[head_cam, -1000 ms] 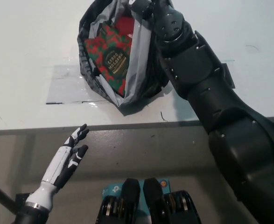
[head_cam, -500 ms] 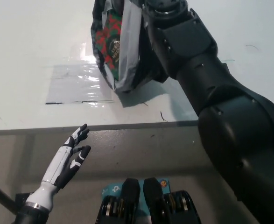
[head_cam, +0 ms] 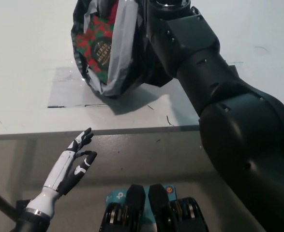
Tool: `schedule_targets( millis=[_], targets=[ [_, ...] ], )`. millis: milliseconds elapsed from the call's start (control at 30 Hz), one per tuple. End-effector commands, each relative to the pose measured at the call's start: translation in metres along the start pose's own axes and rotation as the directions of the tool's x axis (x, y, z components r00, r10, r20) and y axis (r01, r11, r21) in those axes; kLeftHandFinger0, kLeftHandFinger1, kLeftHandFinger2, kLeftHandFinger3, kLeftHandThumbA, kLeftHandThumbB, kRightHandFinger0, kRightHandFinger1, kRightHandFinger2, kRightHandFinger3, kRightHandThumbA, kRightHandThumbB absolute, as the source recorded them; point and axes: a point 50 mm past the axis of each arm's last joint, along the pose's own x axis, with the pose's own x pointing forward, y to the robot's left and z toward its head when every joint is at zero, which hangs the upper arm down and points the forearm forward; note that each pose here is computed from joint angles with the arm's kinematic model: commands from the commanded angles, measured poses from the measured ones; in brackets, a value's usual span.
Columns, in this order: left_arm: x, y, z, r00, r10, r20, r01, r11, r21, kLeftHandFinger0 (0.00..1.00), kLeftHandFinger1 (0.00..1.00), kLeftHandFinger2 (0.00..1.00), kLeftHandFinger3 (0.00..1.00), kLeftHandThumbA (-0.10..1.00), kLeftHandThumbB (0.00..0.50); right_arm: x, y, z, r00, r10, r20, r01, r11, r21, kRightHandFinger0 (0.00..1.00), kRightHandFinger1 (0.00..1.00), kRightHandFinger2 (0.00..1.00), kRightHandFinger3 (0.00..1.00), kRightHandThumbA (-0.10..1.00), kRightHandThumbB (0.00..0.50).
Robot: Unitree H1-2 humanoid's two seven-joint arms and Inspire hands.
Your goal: The robot uses its right hand to pick up a bag of coffee beans and puts it in the black plastic bag, then the robot grabs the top of the bag and lifts it.
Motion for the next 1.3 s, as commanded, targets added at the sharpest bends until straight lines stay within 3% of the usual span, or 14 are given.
schedule_targets(
  millis=[0,33,67,133,200,233,267,367,533,667,800,933,1133,1267],
  targets=[
    [0.007,0.010,0.012,0.998,-0.006,0.058,0.005,0.999,0.033,0.86,0.96,1.00,1.00,0.88,0.110,-0.011,0.014,0.080,0.981,0.040,0.191,-0.055,0.996,0.071,0.00,0.08,0.68,0.94,-0.10,0.108],
    [0.008,0.010,0.012,0.998,-0.006,0.059,0.004,0.999,0.034,0.86,0.95,1.00,1.00,0.88,0.105,-0.012,0.014,0.084,0.978,0.045,0.202,-0.060,0.996,0.066,0.00,0.11,0.68,0.87,-0.10,0.118],
    [0.008,0.010,0.012,0.998,-0.008,0.063,0.006,0.999,0.038,0.86,0.95,1.00,1.00,0.88,0.103,-0.012,0.014,0.086,0.977,0.045,0.211,-0.059,0.996,0.060,0.00,0.09,0.64,0.64,-0.10,0.144],
    [0.009,0.010,0.011,0.998,-0.009,0.066,0.007,0.999,0.042,0.85,0.95,1.00,1.00,0.88,0.108,-0.013,0.013,0.088,0.975,0.041,0.218,-0.055,0.997,0.056,0.00,0.15,0.65,0.51,-0.10,0.150],
    [0.008,0.009,0.011,0.998,-0.010,0.069,0.007,0.999,0.048,0.84,0.94,1.00,1.00,0.88,0.112,-0.014,0.014,0.091,0.976,0.049,0.213,-0.073,0.992,0.107,0.00,0.20,0.67,0.94,-0.10,0.170],
    [0.007,0.009,0.011,0.998,-0.012,0.068,0.009,0.999,0.051,0.84,0.94,1.00,1.00,0.88,0.103,-0.014,0.016,0.092,0.975,0.063,0.215,-0.093,0.987,0.133,0.00,0.21,0.71,1.00,-0.10,0.156],
    [0.007,0.009,0.011,0.998,-0.014,0.065,0.011,0.999,0.053,0.83,0.93,1.00,1.00,0.87,0.089,-0.017,0.020,0.096,0.965,0.101,0.240,-0.141,0.978,0.156,0.00,0.26,0.79,1.00,-0.10,0.148],
    [0.009,0.008,0.011,0.998,-0.010,0.070,0.006,0.999,0.048,0.82,0.92,1.00,1.00,0.84,0.084,-0.031,0.041,0.113,0.945,0.159,0.285,-0.211,0.964,0.163,0.01,0.35,0.83,1.00,-0.10,0.156],
    [0.007,0.005,0.012,0.998,-0.014,0.054,0.012,0.999,0.044,0.83,0.93,1.00,1.00,0.84,0.092,-0.050,0.070,0.135,0.920,0.225,0.322,-0.298,0.934,0.197,0.00,0.25,0.73,1.00,-0.10,0.154],
    [0.007,0.004,0.013,0.998,-0.021,0.051,0.019,0.999,0.044,0.83,0.93,1.00,1.00,0.84,0.088,-0.059,0.081,0.140,0.916,0.249,0.316,-0.334,0.908,0.252,0.00,0.25,0.78,1.00,-0.10,0.137],
    [0.010,0.000,0.015,0.998,-0.030,0.057,0.028,0.999,0.037,0.82,0.92,1.00,1.00,0.80,0.077,-0.059,0.080,0.137,0.913,0.267,0.309,-0.353,0.895,0.271,0.00,0.21,0.71,1.00,-0.10,0.138],
    [0.012,-0.001,0.015,0.997,-0.036,0.061,0.034,0.999,0.038,0.82,0.90,1.00,1.00,0.77,0.077,-0.059,0.079,0.136,0.914,0.271,0.302,-0.357,0.892,0.277,0.00,0.21,0.75,1.00,-0.10,0.132],
    [0.011,-0.001,0.013,0.997,-0.046,0.060,0.044,0.998,0.038,0.82,0.91,1.00,1.00,0.74,0.069,-0.055,0.076,0.127,0.921,0.269,0.282,-0.350,0.889,0.296,0.00,0.18,0.71,1.00,-0.10,0.132],
    [0.011,-0.002,0.014,0.997,-0.049,0.058,0.046,0.998,0.042,0.81,0.90,1.00,1.00,0.73,0.071,-0.051,0.072,0.116,0.932,0.258,0.256,-0.331,0.894,0.304,0.00,0.25,0.85,1.00,-0.10,0.141]
  ],
)
